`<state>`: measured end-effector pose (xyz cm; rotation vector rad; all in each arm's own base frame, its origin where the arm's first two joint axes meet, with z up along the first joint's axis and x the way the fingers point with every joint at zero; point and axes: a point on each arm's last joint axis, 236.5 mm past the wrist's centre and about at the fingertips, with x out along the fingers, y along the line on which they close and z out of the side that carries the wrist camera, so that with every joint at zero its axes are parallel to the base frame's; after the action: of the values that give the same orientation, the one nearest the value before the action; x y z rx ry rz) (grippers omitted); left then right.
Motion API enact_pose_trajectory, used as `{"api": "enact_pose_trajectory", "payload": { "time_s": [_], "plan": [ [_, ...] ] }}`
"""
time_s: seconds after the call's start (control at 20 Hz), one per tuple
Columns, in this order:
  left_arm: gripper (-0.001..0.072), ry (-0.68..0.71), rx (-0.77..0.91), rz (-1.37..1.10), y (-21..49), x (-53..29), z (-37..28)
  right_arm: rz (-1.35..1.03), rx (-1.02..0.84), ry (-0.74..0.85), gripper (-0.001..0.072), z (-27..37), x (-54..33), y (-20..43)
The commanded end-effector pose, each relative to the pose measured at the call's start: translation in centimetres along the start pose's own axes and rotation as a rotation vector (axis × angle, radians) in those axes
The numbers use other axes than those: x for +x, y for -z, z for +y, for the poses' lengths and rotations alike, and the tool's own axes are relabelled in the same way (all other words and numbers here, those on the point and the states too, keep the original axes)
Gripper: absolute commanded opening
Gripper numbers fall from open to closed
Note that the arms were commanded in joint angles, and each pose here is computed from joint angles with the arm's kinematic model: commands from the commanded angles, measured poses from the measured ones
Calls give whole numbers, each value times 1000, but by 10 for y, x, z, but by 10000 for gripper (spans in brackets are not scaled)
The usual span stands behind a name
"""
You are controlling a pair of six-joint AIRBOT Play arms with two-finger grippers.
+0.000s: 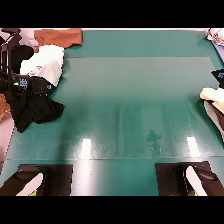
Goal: Fold the shirts.
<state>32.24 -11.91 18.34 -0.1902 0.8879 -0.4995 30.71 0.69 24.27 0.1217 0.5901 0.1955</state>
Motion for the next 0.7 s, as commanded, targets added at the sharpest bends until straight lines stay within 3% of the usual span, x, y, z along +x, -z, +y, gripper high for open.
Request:
{"api": "enact_pose_trajectory", "payload": {
  "time_s": [0.0, 0.5, 0.65],
  "plan": [
    [29, -1, 0, -1, 0, 0, 0, 0, 1, -1, 19, 0, 0, 0],
    [29, -1, 0, -5, -1, 0, 0, -18, 1, 7, 19, -1, 0, -4],
    [29, -23, 7, -111, -26, -2, 5, -42, 1, 17, 19, -4, 0, -10]
  ]
}}
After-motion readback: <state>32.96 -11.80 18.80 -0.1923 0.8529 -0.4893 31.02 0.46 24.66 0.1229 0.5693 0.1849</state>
